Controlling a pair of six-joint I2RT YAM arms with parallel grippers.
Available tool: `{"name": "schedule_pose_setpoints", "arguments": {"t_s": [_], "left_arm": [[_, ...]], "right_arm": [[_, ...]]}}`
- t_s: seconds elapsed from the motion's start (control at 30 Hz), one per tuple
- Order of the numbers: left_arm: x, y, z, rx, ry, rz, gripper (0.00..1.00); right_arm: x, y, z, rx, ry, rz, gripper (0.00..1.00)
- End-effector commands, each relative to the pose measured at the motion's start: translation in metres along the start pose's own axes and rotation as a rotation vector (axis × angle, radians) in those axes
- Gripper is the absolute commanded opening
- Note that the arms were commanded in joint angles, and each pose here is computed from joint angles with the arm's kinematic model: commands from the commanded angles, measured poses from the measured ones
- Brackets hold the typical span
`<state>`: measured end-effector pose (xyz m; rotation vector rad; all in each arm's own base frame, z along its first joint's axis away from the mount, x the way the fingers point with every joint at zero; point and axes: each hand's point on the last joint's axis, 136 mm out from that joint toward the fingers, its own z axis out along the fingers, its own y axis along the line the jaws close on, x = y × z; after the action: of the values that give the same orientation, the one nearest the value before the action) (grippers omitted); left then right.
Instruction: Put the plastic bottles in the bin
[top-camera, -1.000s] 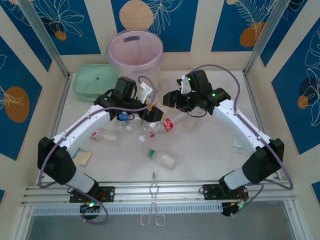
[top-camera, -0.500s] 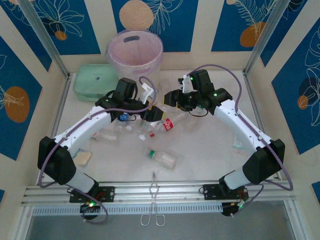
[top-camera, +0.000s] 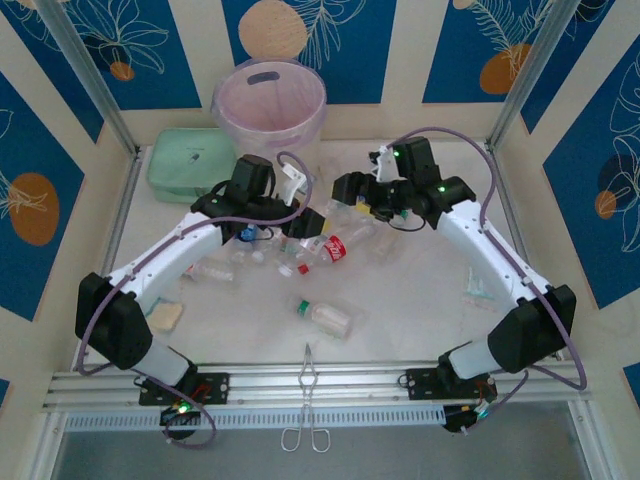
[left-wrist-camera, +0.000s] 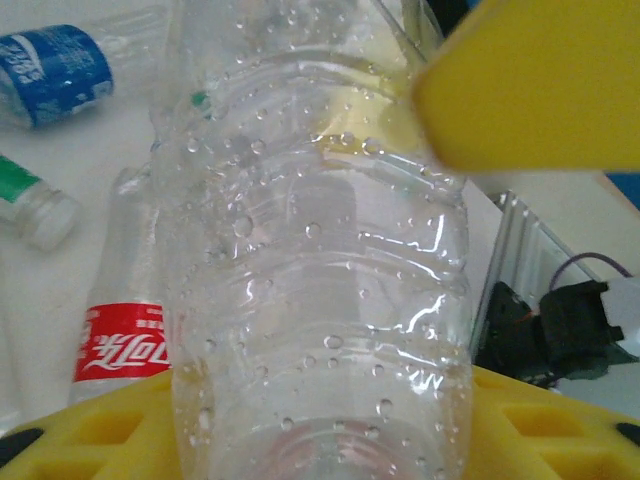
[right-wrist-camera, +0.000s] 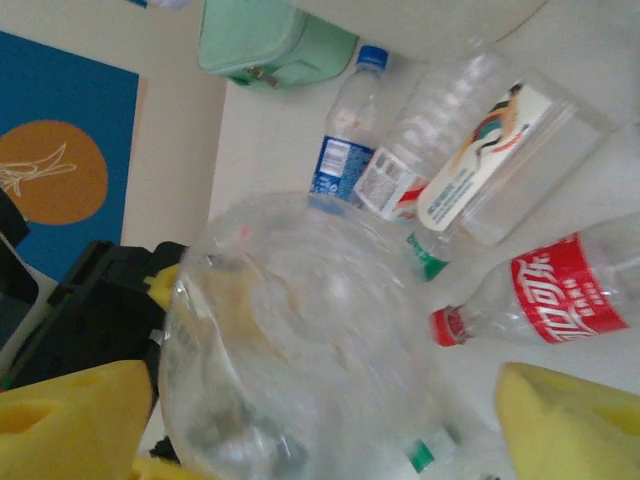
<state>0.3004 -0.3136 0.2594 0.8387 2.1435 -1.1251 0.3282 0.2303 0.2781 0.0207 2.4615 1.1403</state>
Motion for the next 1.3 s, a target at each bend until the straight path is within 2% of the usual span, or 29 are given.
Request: {"name": "schedule_pose_setpoints", "arguments": {"t_s": [0.0, 0.1, 0.17, 0.37, 0.47, 0.57, 0.67, 0.93, 1.1, 1.27], "left_arm": [[-0.032, 0.012, -0.009, -0.075, -0.086, 0.008, 0.52], [-0.059, 0.022, -0.020, -0.129, -0.160, 0.002, 0.48], [-0.081, 0.033, -0.031, -0.190, -0.219, 0.002, 0.40], [-0.152, 0.034, -0.074, -0.237, -0.376, 0.086, 0.23], [-0.182, 0.051, -0.104, -0.391, -0.452, 0.105, 0.15], [-0.208, 0.083, -0.134, -0.547, -0.523, 0.074, 0.00], [-0.230, 0.108, -0.154, -0.588, -0.601, 0.030, 0.00], [-0.266, 0.158, -0.175, -0.683, -0.714, -0.011, 0.00], [-0.268, 0.198, -0.153, -0.739, -0.679, -0.017, 0.00], [-0.255, 0.227, -0.125, -0.759, -0.599, -0.014, 0.00]], "right_arm": [[0.002, -0.009, -0.024, 0.024, -0.035, 0.048, 0.99], [-0.002, -0.022, -0.046, 0.073, -0.099, 0.073, 0.99], [-0.001, -0.033, -0.058, 0.102, -0.132, 0.092, 0.99], [0.016, -0.051, -0.081, 0.151, -0.174, 0.136, 0.99], [0.029, -0.071, -0.088, 0.241, -0.186, 0.178, 0.99], [0.041, -0.091, -0.097, 0.327, -0.199, 0.209, 0.99], [0.048, -0.097, -0.103, 0.346, -0.215, 0.183, 0.99], [0.069, -0.114, -0.112, 0.399, -0.206, 0.173, 0.99], [0.071, -0.125, -0.109, 0.410, -0.195, 0.164, 0.99], [0.073, -0.132, -0.109, 0.419, -0.189, 0.170, 0.99]]}}
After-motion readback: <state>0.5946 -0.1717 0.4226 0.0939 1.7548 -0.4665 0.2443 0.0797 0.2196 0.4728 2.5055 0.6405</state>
